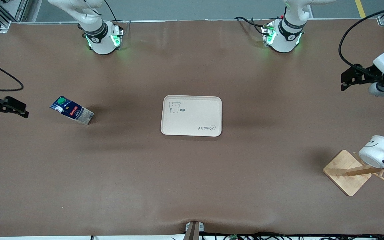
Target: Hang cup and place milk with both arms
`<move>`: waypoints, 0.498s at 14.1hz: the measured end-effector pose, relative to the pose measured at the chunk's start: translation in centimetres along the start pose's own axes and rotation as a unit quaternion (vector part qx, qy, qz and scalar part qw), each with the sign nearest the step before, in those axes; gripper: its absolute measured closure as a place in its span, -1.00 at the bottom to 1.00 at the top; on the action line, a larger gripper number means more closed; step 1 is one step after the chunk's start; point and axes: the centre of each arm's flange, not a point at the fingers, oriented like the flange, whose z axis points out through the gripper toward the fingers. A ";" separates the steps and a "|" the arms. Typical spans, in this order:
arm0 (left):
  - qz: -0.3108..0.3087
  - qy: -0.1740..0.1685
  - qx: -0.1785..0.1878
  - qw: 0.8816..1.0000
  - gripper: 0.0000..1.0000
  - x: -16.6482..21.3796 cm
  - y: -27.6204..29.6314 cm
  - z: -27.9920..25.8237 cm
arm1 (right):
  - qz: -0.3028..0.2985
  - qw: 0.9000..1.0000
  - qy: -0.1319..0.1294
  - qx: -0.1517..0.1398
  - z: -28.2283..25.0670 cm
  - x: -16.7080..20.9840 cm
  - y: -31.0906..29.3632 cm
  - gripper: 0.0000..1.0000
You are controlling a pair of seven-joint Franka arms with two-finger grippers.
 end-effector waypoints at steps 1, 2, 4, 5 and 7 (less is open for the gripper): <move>-0.010 0.003 -0.006 1.000 -1.00 -1.0 0.2 -0.4 | -0.002 1.000 0.004 -0.001 -0.9 -0.3 0.0 -1.00; -0.019 0.006 -0.011 1.000 -1.00 -1.9 0.3 -0.8 | -0.003 1.000 0.010 -0.001 -1.6 -0.6 -0.1 -1.00; -0.032 0.008 -0.023 0.999 -1.00 -3.5 0.8 -1.1 | -0.004 1.000 0.019 -0.003 -3.2 -1.6 -0.2 -1.00; -0.035 0.010 -0.027 0.999 -1.00 -4.1 0.9 -1.3 | -0.005 1.000 0.022 -0.003 -3.9 -2.6 -0.4 -1.00; -0.047 0.014 -0.030 0.998 -1.00 -4.9 1.2 -1.6 | -0.006 1.000 0.023 -0.003 -4.3 -4.9 -0.7 -1.00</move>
